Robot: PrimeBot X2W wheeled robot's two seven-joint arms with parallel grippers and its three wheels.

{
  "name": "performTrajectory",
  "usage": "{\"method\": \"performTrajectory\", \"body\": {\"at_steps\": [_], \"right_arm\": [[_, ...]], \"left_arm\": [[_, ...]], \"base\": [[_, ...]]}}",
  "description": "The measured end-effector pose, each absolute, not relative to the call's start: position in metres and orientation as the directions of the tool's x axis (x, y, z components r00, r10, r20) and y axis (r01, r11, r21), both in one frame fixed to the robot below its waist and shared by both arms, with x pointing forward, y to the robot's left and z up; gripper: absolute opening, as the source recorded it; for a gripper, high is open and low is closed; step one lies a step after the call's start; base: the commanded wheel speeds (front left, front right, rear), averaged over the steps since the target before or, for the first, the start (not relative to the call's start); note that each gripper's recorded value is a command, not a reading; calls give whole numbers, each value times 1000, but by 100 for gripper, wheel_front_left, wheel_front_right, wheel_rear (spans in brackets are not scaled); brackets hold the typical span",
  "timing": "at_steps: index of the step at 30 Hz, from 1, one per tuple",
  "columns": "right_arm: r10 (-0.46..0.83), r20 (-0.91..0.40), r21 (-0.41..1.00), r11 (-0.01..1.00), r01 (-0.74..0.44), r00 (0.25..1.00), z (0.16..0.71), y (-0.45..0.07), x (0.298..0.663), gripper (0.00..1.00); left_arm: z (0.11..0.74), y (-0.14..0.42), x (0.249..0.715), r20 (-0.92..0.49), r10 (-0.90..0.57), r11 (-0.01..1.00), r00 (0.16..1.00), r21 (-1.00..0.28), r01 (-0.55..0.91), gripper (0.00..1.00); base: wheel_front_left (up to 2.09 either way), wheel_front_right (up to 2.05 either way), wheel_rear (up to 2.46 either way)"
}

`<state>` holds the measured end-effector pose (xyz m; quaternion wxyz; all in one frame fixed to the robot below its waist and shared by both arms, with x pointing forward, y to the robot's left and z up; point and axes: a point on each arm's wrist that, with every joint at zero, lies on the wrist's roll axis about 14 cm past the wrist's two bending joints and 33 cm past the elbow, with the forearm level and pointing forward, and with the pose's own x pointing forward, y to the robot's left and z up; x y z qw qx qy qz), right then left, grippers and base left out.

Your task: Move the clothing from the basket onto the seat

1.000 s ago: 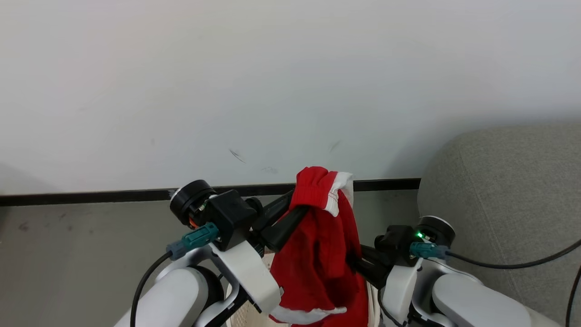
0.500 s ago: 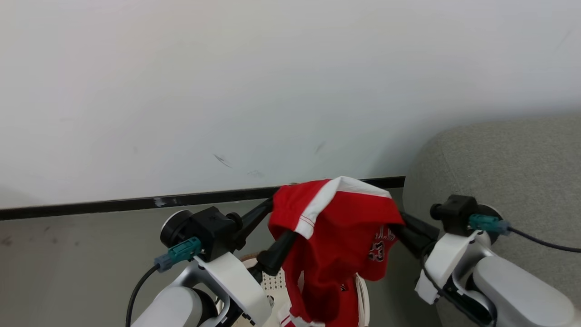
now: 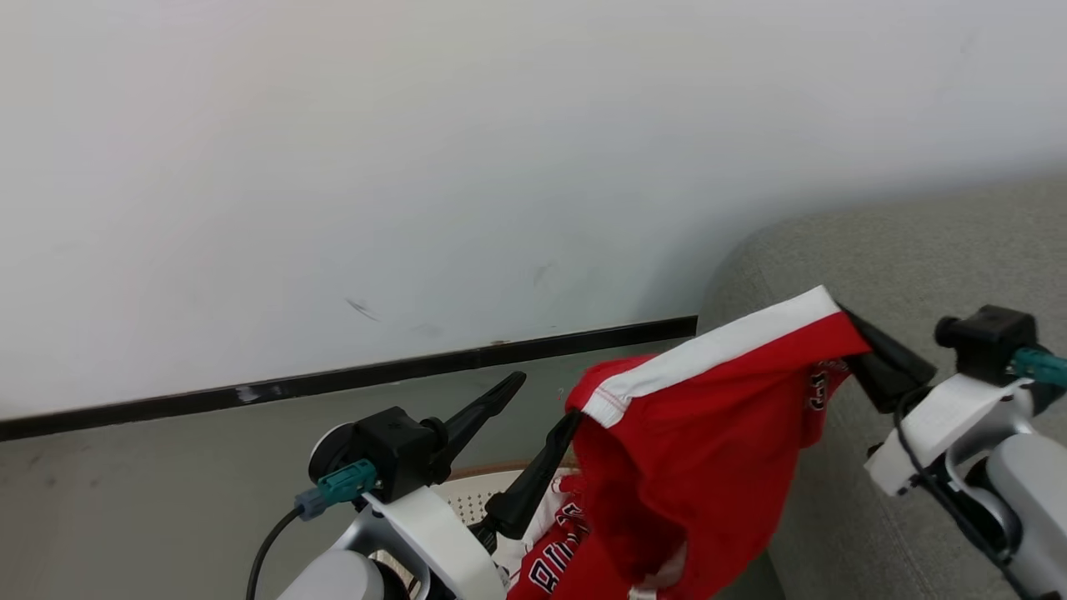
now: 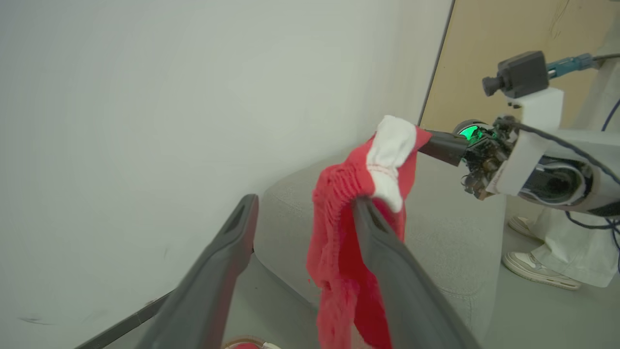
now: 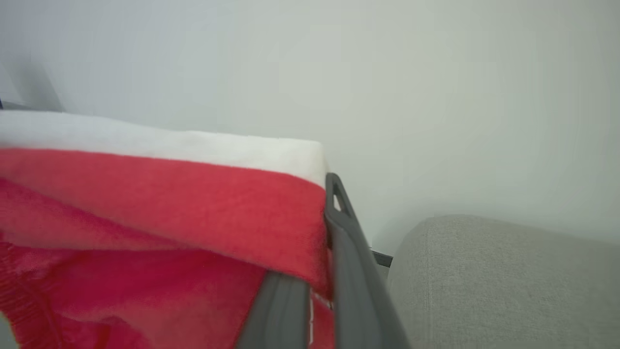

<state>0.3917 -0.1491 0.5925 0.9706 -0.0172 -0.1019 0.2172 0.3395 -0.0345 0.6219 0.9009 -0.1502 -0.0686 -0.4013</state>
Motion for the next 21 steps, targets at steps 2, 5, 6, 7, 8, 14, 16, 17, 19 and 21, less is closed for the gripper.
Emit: {"method": "performTrajectory", "body": {"at_steps": [2, 5, 6, 7, 8, 14, 16, 17, 19, 21], "right_arm": [[372, 211, -82, 928, -363, 904, 600, -171, 392, 0], [299, 227, -94, 954, -285, 927, 606, -204, 386, 0], [280, 229, -98, 959, -264, 932, 606, -212, 383, 0], [259, 229, -100, 965, -242, 938, 605, -220, 380, 0], [241, 227, -101, 969, -223, 944, 604, -227, 377, 0], [125, 225, -79, 991, -110, 966, 597, -267, 355, 0], [93, 227, -76, 994, -77, 969, 597, -277, 347, 0], [81, 228, -73, 995, -65, 970, 596, -281, 344, 0], [55, 232, -67, 997, -41, 971, 596, -288, 337, 0], [37, 232, -64, 998, -22, 972, 594, -293, 330, 0]], "left_arm": [[621, -40, 338, 245, -714, 620, 656, -216, 754, 100], [620, -51, 334, 247, -736, 592, 630, -216, 777, 100], [620, -55, 332, 248, -746, 580, 618, -216, 786, 100], [619, -59, 330, 250, -752, 569, 609, -219, 793, 100], [618, -63, 329, 249, -760, 559, 601, -221, 799, 100], [614, -85, 319, 248, -803, 495, 542, -228, 838, 100], [613, -92, 316, 247, -815, 477, 524, -229, 849, 100], [612, -95, 314, 246, -821, 468, 516, -230, 854, 100], [611, -102, 311, 247, -832, 446, 496, -232, 864, 100], [608, -108, 307, 242, -844, 427, 478, -235, 873, 100]], "base": [[0, 0, 0], [0, 0, 0], [0, 0, 0], [0, 0, 0], [0, 0, 0], [0, 0, 0], [0, 0, 0], [0, 0, 0], [0, 0, 0], [0, 0, 0]]}}
